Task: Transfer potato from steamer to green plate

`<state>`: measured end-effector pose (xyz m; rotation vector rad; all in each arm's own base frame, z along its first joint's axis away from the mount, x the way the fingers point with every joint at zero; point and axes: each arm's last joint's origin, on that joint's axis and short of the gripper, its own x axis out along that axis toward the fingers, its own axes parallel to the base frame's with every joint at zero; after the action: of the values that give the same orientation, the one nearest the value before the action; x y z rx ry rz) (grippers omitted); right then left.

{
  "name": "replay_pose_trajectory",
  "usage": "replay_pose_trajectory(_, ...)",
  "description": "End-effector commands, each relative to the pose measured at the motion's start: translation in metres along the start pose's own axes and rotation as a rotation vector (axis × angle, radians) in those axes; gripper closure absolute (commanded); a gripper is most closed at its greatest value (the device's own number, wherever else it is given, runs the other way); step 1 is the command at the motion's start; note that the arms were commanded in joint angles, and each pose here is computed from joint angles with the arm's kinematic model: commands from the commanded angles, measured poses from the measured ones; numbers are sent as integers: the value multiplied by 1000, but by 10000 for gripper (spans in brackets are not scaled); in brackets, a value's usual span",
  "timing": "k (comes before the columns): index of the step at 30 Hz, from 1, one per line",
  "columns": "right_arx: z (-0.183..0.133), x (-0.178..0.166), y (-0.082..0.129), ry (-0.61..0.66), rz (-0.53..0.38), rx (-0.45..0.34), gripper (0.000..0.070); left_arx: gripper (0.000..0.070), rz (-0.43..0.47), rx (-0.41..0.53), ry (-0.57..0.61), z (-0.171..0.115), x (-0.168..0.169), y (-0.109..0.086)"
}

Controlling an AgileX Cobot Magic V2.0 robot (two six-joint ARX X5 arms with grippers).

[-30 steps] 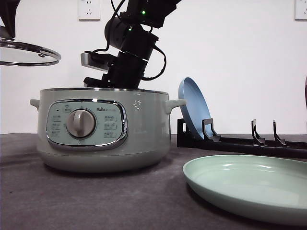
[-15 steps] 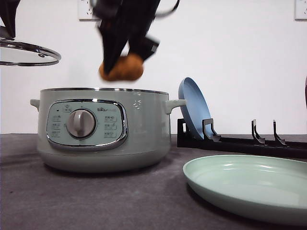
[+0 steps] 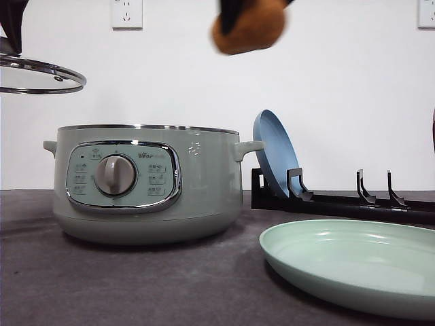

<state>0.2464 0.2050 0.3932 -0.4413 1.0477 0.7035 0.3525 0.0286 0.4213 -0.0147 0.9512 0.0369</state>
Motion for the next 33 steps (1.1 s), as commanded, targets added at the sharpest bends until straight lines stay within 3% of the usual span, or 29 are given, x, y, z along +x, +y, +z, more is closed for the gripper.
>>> replay_pose_trajectory(1, -24, -1, 3, 108, -1, 35, 494, 700, 2, -2, -64, 7, -10, 0)
replay_pose_trajectory(8, -95, 8, 8, 162, -9, 105, 494, 700, -33, -1, -63, 7, -9, -1)
replay_pose_trajectory(17, -155, 69, 11, 74, -17, 214, 494, 700, -42, 1, -46, 6, -4, -3)
replay_pose_trajectory(25, -181, 122, 11, -16, -15, 311, 494, 700, -42, 1, -38, 7, 0, -3)
replay_pose_trajectory(33, -182, 134, 5, -107, -24, 359, 494, 700, -43, 1, -38, 7, 0, -3)
